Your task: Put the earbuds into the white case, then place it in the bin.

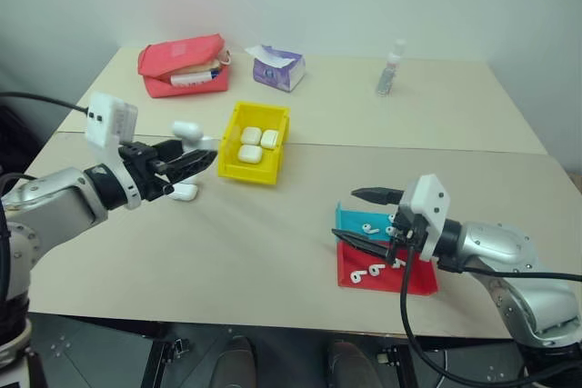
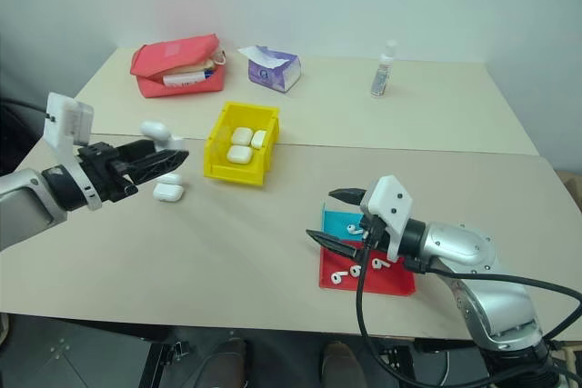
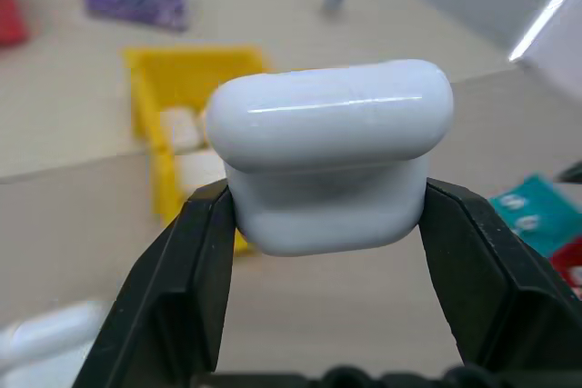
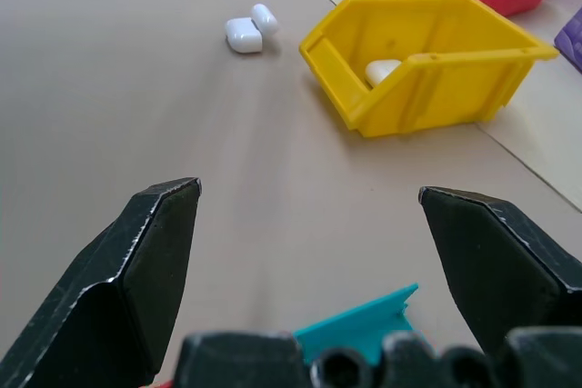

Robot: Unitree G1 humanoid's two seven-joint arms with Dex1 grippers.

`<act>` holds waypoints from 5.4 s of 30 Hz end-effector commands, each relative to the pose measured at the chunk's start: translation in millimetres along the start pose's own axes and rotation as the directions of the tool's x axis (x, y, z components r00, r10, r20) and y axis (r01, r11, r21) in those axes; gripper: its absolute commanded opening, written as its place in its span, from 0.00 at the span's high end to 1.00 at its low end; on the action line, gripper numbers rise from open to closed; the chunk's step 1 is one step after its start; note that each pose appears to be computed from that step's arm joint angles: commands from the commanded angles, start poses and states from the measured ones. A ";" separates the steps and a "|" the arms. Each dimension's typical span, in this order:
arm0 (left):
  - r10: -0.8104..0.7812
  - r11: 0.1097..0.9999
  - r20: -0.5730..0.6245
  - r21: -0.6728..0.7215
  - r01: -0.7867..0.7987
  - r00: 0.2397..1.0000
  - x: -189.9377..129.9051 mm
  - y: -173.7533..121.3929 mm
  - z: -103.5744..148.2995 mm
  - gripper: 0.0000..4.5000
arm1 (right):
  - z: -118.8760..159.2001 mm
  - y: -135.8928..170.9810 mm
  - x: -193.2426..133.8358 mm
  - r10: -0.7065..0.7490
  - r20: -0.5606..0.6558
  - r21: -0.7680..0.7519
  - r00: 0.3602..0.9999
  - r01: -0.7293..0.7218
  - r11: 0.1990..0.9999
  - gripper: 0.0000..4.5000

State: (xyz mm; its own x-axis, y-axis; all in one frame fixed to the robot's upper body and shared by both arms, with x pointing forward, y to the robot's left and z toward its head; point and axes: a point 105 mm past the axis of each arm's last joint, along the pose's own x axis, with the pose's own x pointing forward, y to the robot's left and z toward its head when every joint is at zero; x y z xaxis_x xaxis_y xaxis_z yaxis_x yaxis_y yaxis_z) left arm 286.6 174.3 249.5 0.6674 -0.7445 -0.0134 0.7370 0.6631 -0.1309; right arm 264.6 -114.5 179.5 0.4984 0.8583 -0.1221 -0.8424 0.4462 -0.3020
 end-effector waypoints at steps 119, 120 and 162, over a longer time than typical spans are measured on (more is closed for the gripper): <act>-0.747 0.630 0.111 0.433 0.645 0.655 57.9 -93.5 -45.0 0.38 | -51.8 -18.5 -42.4 0.079 -0.788 -0.039 0.611 -0.177 0.983 0.86; -0.748 0.629 0.109 0.432 0.646 0.655 58.6 -91.8 -44.6 0.38 | -43.0 -26.2 -43.0 0.045 -0.762 -0.052 0.646 -0.130 0.990 0.86; -0.807 0.558 0.081 0.431 0.709 0.586 82.8 -99.2 6.6 0.38 | 112.1 -9.5 6.5 -0.021 0.403 0.076 0.915 -0.011 0.997 0.86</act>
State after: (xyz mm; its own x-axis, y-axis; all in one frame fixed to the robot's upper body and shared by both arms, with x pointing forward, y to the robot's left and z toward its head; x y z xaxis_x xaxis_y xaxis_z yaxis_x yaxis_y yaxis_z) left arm 277.7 45.1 253.9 -0.1598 -0.9742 0.1592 0.9532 -0.1103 0.2816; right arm 252.6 -83.6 284.8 0.3854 0.8826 0.2690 -0.8746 0.4424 -0.1984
